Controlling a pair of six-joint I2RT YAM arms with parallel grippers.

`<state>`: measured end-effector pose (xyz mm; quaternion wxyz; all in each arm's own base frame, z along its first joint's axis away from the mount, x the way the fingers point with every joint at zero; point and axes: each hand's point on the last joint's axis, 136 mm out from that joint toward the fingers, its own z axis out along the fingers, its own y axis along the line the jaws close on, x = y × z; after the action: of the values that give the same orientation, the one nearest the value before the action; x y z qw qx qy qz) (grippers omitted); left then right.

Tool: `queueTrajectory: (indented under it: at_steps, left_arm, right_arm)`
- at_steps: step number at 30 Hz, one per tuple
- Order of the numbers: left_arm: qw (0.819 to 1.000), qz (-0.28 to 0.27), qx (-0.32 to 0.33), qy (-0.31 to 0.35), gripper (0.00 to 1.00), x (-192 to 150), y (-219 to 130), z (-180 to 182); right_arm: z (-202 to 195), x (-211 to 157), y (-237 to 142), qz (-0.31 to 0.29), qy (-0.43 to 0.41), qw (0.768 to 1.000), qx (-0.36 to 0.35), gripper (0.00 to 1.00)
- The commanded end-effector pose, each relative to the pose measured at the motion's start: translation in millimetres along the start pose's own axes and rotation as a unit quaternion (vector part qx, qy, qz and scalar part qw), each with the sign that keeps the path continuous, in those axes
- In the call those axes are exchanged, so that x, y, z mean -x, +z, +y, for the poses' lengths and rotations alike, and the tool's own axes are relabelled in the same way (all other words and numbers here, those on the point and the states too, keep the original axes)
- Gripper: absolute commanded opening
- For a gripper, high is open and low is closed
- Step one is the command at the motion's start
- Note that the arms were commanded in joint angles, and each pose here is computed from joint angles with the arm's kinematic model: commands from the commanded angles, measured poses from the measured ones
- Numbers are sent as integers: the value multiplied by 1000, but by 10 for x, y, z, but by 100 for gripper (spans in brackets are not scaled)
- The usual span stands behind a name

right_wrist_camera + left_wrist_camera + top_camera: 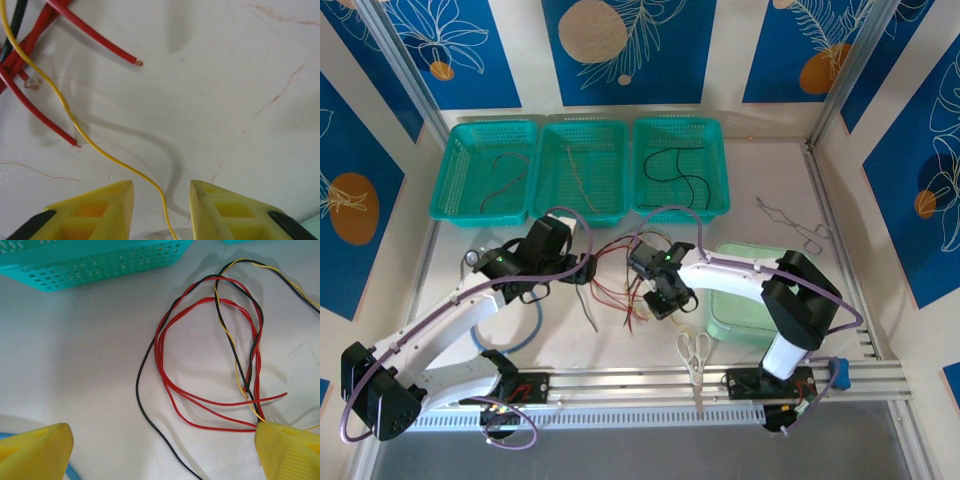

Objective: Untangle the cables

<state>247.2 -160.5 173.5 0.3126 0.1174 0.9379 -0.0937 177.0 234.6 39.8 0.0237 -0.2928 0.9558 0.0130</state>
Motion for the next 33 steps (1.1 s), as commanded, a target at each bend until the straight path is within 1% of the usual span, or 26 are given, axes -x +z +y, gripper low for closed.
queueTrajectory:
  at_steps: [1, 7, 12, 17, 23, 26, 29, 33]
  left_arm:
    - [1000, -2, -2, 2, 93, 43, -47, -31]
    - [1000, 0, -3, -1, 93, 35, -34, -35]
    - [1000, 1, -3, -1, 93, 36, -35, -36]
    - [1000, 1, -3, 0, 93, 49, -58, -37]
    - [1000, 3, 6, 5, 93, 66, -102, -8]
    - [1000, 6, 11, 6, 93, 84, -138, 6]
    - [1000, 4, 9, 3, 93, 113, -174, -4]
    - [1000, -2, 15, -7, 93, 154, -213, 15]
  right_arm:
    - [93, -78, 18, 17, 9, 999, 30, 35]
    - [143, -152, 136, 44, 6, 998, 40, 33]
    - [124, -220, 301, 68, 14, 997, 27, 32]
    - [130, -192, 317, 62, 4, 998, 25, 25]
    - [131, -165, 332, 64, 0, 998, 17, 10]
    - [149, -107, 221, 39, -23, 999, 0, 1]
    - [135, -11, -10, 4, -37, 999, -10, 0]
    - [34, 150, -481, -68, -50, 996, -37, 0]
